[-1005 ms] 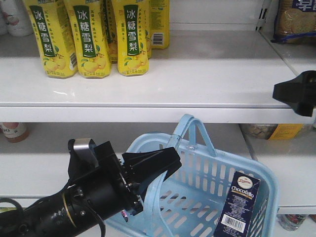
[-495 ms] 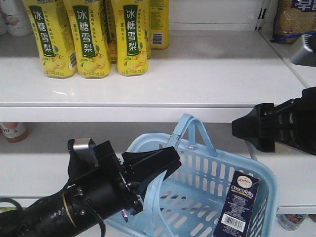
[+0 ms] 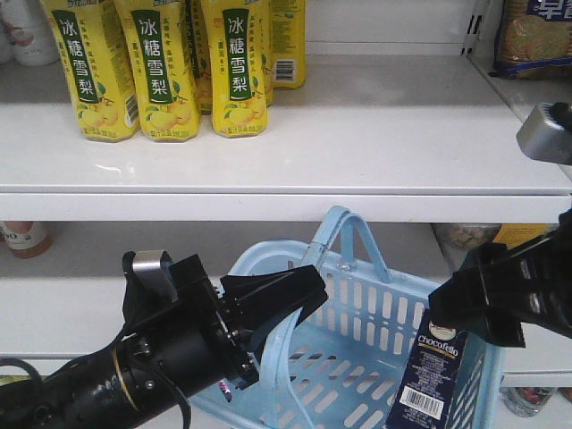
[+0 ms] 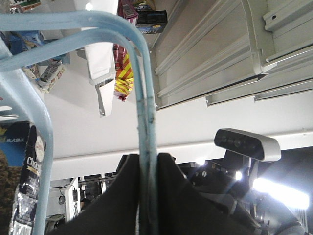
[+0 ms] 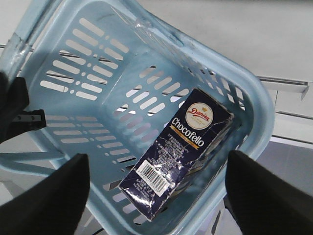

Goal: Left arm holds basket, right arm returns cookies
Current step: 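Move the open right gripper down over the cookie box in the basket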

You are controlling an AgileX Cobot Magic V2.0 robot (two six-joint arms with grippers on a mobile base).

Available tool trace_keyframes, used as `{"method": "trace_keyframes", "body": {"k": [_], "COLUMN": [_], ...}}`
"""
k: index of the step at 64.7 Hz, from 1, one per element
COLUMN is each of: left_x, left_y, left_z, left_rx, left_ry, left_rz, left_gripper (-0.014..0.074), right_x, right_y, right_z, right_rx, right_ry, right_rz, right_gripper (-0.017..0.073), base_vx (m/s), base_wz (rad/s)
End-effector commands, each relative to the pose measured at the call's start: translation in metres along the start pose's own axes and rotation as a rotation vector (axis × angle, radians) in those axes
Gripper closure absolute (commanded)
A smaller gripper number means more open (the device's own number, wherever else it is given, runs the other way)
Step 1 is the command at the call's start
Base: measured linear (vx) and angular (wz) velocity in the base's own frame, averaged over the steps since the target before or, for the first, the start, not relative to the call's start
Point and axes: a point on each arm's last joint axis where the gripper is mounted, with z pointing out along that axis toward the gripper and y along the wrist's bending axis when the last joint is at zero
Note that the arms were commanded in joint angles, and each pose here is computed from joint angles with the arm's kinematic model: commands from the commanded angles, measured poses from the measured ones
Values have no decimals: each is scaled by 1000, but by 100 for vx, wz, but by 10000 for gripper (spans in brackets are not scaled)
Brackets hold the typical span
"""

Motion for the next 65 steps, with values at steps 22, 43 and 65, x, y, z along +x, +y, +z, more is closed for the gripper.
{"method": "trace_keyframes", "body": {"k": [22, 43, 65], "left_x": [-21, -21, -21], "left_y": [-45, -45, -45], "left_z": [-3, -3, -3], "left_rx": [351, 351, 351], "left_ry": [-177, -177, -177], "left_rz": [-19, -19, -19], "left_gripper": [594, 594, 594], "right_x": [-9, -16, -17], "right_y": [9, 16, 21], "right_z": [14, 38, 47], "right_rx": [-3, 3, -22], "right_ry": [87, 183, 236], "right_rz": [201, 278, 316], "right_gripper": [24, 24, 24], "base_vx": [0, 0, 0], "base_wz": [0, 0, 0]}}
